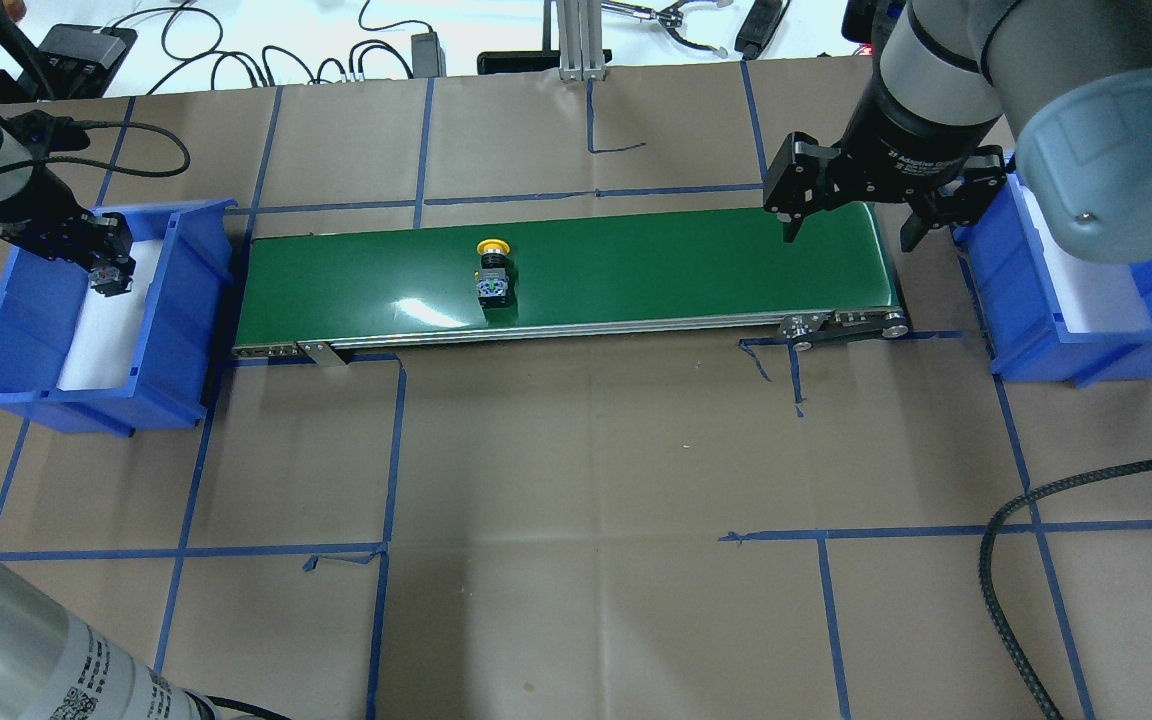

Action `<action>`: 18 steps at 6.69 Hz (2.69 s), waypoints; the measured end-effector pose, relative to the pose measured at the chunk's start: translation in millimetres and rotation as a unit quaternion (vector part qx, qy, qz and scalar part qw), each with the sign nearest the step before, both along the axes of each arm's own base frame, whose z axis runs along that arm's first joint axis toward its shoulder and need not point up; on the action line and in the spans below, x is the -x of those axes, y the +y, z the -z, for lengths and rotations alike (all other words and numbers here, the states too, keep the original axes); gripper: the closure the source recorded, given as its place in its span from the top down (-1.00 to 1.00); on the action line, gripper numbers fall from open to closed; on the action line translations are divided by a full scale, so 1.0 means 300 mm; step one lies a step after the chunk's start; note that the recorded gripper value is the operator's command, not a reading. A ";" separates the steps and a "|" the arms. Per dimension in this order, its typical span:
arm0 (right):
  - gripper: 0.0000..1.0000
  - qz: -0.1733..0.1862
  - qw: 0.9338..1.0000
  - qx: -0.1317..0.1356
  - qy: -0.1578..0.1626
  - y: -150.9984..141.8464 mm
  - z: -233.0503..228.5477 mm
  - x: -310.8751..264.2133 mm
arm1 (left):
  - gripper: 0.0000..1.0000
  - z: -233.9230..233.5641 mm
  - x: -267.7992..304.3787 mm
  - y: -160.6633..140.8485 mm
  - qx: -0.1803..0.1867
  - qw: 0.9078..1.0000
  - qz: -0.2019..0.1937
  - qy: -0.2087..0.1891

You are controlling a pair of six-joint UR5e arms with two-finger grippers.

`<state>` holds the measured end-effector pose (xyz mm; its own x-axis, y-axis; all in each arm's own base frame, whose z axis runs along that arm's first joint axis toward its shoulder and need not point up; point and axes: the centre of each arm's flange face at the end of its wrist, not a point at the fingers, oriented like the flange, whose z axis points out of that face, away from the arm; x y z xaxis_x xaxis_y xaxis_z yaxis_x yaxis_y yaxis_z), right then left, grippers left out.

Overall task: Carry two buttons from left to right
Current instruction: 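Grasp the red-capped button with the left gripper and lift it, then place the red button on the belt while the right gripper approaches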

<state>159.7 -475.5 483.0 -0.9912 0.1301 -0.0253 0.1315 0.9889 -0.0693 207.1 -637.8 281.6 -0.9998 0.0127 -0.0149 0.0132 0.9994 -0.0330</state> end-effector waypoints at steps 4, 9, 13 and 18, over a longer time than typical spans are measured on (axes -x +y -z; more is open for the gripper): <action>1.00 0.000 1.000 0.000 0.000 0.000 0.000 0.000 | -0.96 -0.382 0.059 0.103 -0.019 1.000 0.004 0.009; 1.00 0.000 1.000 0.003 0.000 -0.002 0.000 0.000 | -0.96 -0.450 0.530 0.082 -0.027 0.998 0.048 0.006; 1.00 0.000 1.000 0.003 0.000 -0.004 0.011 0.000 | -0.99 -0.313 0.768 0.089 -0.057 0.998 0.033 0.015; 1.00 0.000 1.000 0.006 0.000 -0.063 0.064 -0.003 | -0.99 -0.004 0.779 0.106 -0.025 0.997 0.070 0.006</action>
<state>160.7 -494.3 463.8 -0.9912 0.1294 -0.0270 0.1312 0.9880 -0.0812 -26.5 -606.1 282.8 -0.9884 0.1520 0.0018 0.1520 0.9883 0.0154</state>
